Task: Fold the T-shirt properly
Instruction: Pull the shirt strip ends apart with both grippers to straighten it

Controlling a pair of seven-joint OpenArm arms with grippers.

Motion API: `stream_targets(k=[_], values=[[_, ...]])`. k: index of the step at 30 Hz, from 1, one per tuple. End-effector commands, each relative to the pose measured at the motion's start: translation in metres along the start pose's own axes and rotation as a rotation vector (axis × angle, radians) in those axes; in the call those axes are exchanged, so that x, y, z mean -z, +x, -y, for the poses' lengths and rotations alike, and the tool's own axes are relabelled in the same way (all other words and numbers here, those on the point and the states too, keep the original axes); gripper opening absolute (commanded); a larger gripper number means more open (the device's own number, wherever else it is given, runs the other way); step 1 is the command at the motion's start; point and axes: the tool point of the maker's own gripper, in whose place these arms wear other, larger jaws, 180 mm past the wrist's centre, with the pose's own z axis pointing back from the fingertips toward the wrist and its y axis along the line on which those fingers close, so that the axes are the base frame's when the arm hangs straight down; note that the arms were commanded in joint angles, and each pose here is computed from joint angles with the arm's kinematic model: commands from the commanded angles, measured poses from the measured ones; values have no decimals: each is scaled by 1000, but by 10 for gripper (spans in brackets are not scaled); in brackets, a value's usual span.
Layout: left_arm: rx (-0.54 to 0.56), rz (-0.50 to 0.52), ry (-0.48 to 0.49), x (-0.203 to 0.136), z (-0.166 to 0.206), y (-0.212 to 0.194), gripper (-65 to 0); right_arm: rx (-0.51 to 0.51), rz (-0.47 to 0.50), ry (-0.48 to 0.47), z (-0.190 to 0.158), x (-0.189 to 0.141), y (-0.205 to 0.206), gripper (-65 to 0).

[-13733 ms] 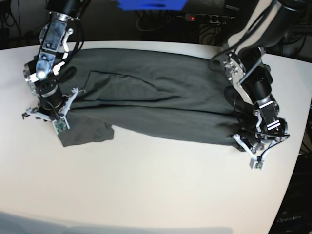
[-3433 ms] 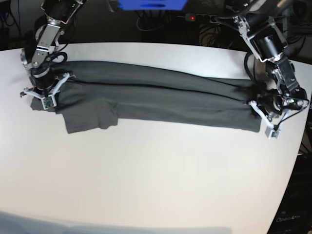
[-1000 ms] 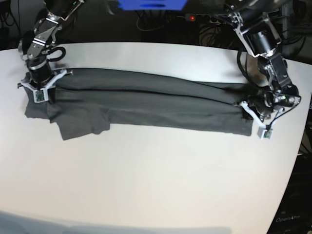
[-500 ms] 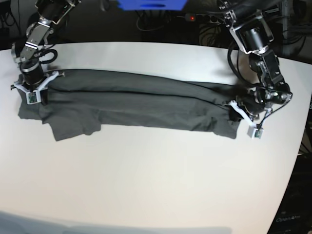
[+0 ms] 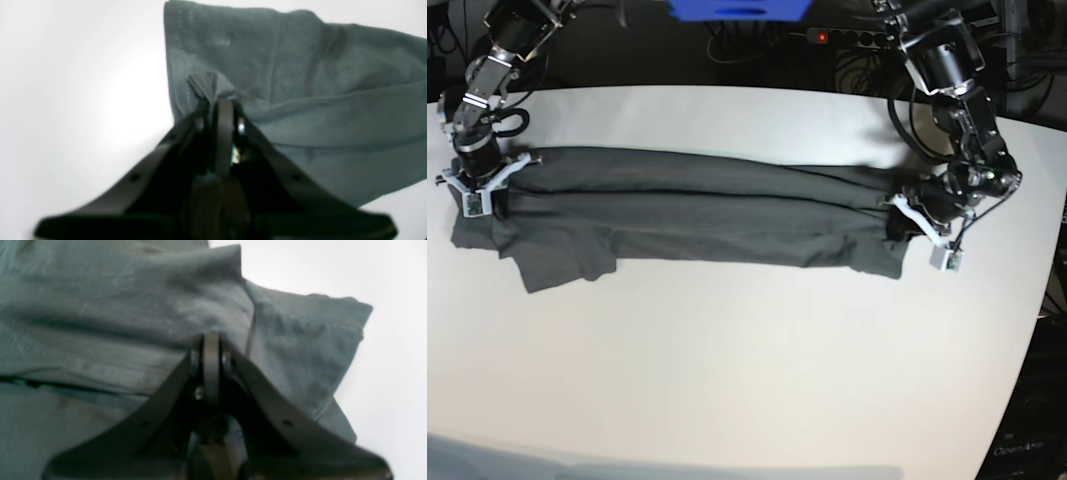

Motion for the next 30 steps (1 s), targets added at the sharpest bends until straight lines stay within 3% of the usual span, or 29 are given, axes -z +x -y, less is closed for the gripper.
stream_targets(k=[1,19,25,30], values=[[54,-556,89,-20,-9,-132,-622,-52,-87,-18,13,-3,-14,-643],[53,-570,98,-25,-14,-138,-622,-57,-71,-24,16,1,-6,-643],[113,-458,164,-35,-21,-95,-622,-57,-76,-23,16,0,-8,-643],[133,-481,199,-46,-27,-87,-622,-57,-76,-23,16,0,-8,-643]])
